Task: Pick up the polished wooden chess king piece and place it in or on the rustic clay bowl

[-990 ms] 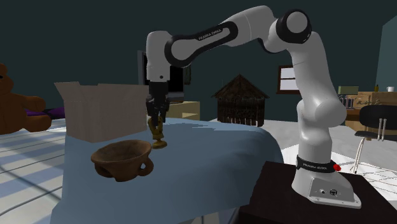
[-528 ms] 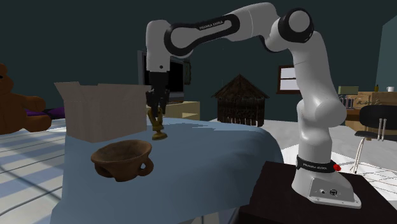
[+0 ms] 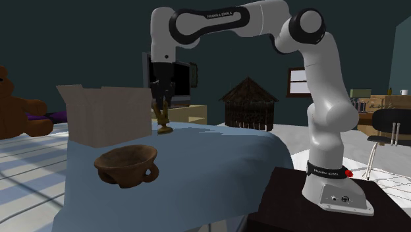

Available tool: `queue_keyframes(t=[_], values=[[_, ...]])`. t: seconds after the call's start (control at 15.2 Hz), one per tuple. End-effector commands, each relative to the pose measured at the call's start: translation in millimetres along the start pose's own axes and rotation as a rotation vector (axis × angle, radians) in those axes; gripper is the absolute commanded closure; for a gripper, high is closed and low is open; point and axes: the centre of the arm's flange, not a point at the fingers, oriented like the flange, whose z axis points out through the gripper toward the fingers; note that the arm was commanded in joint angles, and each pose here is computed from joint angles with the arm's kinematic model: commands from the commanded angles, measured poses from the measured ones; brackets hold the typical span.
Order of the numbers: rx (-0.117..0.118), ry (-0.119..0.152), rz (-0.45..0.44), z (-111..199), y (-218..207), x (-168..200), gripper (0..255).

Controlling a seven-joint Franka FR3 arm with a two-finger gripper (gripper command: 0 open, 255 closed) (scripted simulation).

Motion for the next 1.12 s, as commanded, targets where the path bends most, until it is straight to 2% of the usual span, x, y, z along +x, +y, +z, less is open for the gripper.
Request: queue_keyframes(t=[0.0, 0.46, 1.06], values=[[0.000, 0.000, 0.000, -10, 0, 1, 255], [0.000, 0.000, 0.000, -43, 3, 3, 255], [0.000, 0.000, 0.000, -71, -113, 0, 255]])
